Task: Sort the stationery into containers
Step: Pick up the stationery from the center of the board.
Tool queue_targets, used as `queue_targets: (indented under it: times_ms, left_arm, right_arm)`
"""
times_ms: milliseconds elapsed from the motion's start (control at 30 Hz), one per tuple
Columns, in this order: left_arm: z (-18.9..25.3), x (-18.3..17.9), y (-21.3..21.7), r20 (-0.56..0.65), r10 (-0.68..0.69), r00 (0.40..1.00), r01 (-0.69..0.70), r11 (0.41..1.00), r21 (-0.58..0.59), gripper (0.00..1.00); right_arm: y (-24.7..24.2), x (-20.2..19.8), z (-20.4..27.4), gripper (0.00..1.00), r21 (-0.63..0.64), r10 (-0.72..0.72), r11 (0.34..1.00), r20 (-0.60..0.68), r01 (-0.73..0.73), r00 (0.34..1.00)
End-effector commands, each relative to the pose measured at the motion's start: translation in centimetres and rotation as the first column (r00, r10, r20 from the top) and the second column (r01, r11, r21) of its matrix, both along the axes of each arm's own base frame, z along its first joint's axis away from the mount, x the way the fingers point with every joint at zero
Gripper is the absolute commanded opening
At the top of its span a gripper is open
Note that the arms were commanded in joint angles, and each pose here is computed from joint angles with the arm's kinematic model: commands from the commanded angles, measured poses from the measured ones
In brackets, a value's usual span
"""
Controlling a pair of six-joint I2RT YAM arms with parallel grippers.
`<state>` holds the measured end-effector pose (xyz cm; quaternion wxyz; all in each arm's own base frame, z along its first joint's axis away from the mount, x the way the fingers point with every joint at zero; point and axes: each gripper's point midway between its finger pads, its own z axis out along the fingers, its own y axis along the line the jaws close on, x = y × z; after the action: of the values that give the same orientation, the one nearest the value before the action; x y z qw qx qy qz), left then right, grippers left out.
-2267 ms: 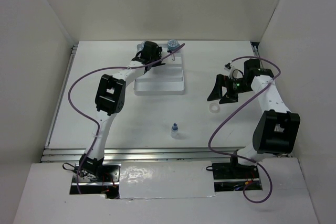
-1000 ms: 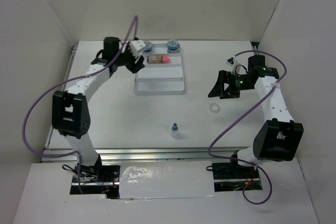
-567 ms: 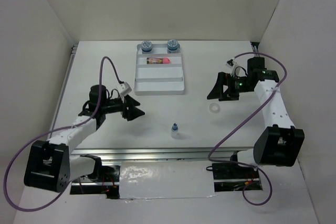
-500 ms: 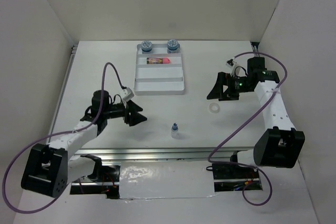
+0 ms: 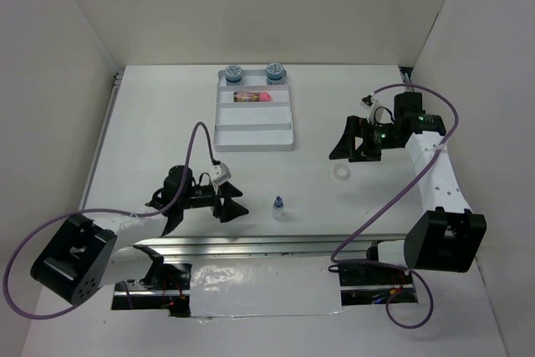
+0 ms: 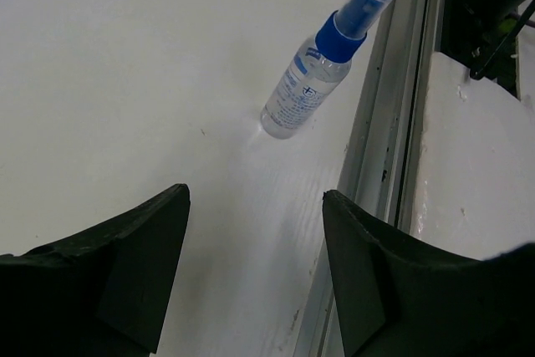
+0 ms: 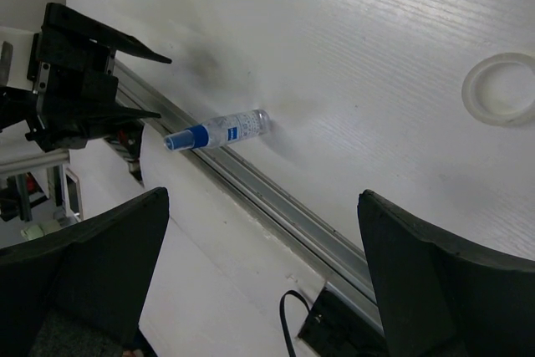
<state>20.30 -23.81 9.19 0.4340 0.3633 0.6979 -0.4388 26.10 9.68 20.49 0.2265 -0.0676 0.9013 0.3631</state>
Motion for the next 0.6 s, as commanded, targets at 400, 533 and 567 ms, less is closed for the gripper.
queue_targets:
  times_ms: [400, 533, 567]
  left_arm:
    - [0.7, -0.9, -6.3, 0.286, -0.290, 0.914, 0.281, 0.957, 0.072, 0.78]
    - [0.2, -1.0, -7.3, 0.284, -0.317, 0.905, 0.306, 0.948, 0.085, 0.78]
    - [0.2, -1.2, -7.6, 0.291, -0.328, 0.899, 0.317, 0.945, 0.086, 0.78]
  right_arm:
    - [-0.4, 0.0, 0.2, 1.00, -0.005, -0.011, 1.000, 0.018, 0.011, 1.000]
    - [-0.4, -0.1, 0.1, 1.00, -0.002, -0.010, 1.000, 0.012, 0.010, 1.000]
    - [-0.4, -0.1, 0.1, 1.00, -0.001, -0.009, 1.000, 0.013, 0.009, 1.000]
